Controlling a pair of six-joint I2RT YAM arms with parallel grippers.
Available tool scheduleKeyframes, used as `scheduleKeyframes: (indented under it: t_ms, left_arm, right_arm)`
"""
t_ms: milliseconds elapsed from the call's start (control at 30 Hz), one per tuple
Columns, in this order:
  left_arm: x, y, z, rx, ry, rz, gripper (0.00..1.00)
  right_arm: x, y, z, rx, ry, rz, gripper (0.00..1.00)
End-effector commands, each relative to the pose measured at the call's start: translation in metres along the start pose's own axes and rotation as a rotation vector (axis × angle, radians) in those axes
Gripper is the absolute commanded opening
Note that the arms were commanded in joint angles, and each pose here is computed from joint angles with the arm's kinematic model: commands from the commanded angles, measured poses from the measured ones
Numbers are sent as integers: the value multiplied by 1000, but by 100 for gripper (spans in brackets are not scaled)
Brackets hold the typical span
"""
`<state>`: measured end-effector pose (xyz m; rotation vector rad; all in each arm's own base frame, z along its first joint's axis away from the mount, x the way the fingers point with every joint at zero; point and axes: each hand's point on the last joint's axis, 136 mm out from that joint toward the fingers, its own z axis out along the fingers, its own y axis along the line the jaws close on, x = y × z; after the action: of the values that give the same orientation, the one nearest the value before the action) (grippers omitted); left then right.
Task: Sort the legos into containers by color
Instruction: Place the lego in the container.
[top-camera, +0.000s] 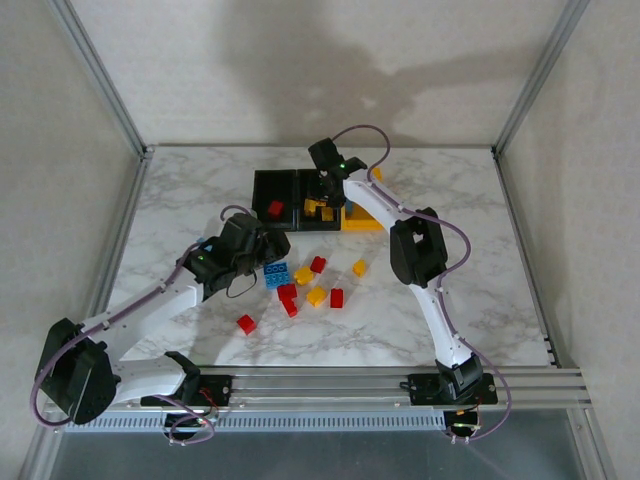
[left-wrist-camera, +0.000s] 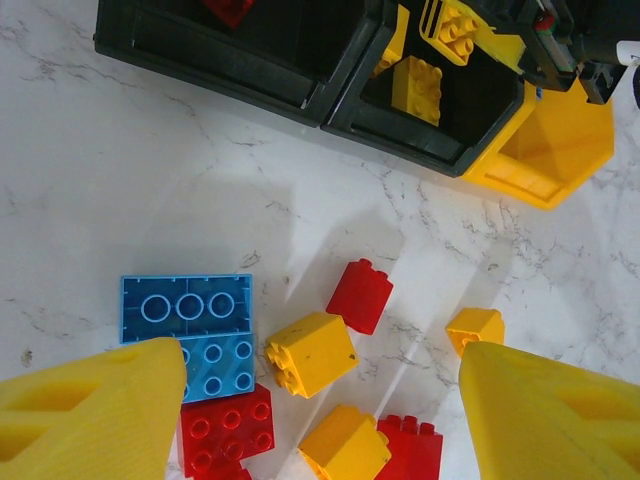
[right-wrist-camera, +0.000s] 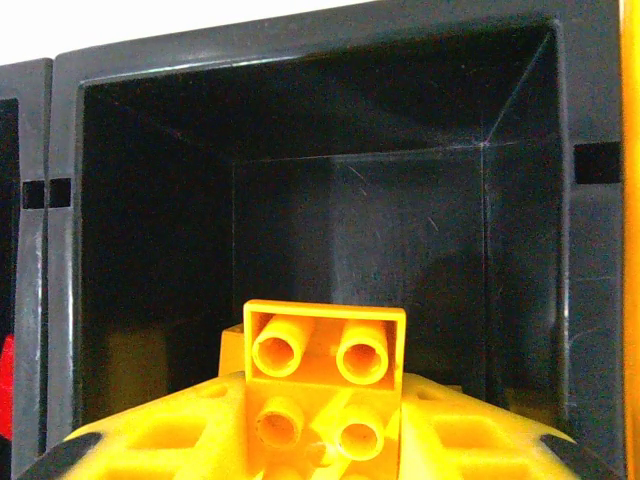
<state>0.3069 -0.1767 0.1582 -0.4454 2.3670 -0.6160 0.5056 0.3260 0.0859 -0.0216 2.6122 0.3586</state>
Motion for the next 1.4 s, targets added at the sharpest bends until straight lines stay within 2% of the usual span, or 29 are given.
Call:
scheduleKeyframes:
  t_ms: [0,267,433,533,700,933,1100,1167,1367]
  left_arm:
    - [-1,2,-3,10,-6,-12,73]
    - [-1,3,-4,9,-8,-10,73]
    - [-1,3,-5,8,-9,-10,73]
    - [-1,3,-5,10,-7,-11,73]
    - [-1,3,-5,8,-8,-12,73]
    - [-3,0,-8,18,-12,-15,73]
    - [0,-2,-9,30,0,-19,73]
    - [0,-3,-10,34,2,-20,73]
    - [3,-4,-12,31,5,-19,73]
  right_arm:
    - [3,-6,5,47,8,-20,36]
    - [3,-6,4,54,3,-21,37]
    - [4,-4,3,59,-2,-24,46]
    - [0,-1,-3,54,-15,-22,48]
    - [-13,12,-25,21,-61,-31,48]
    - [-23,33,-78,-46,-144,-53,48]
    - [-11,31,-119,-83,-189,-56,49]
    - [0,24,-134,-93,-203,-54,53]
    - [50,-13,-163,-92,-180,-38,54]
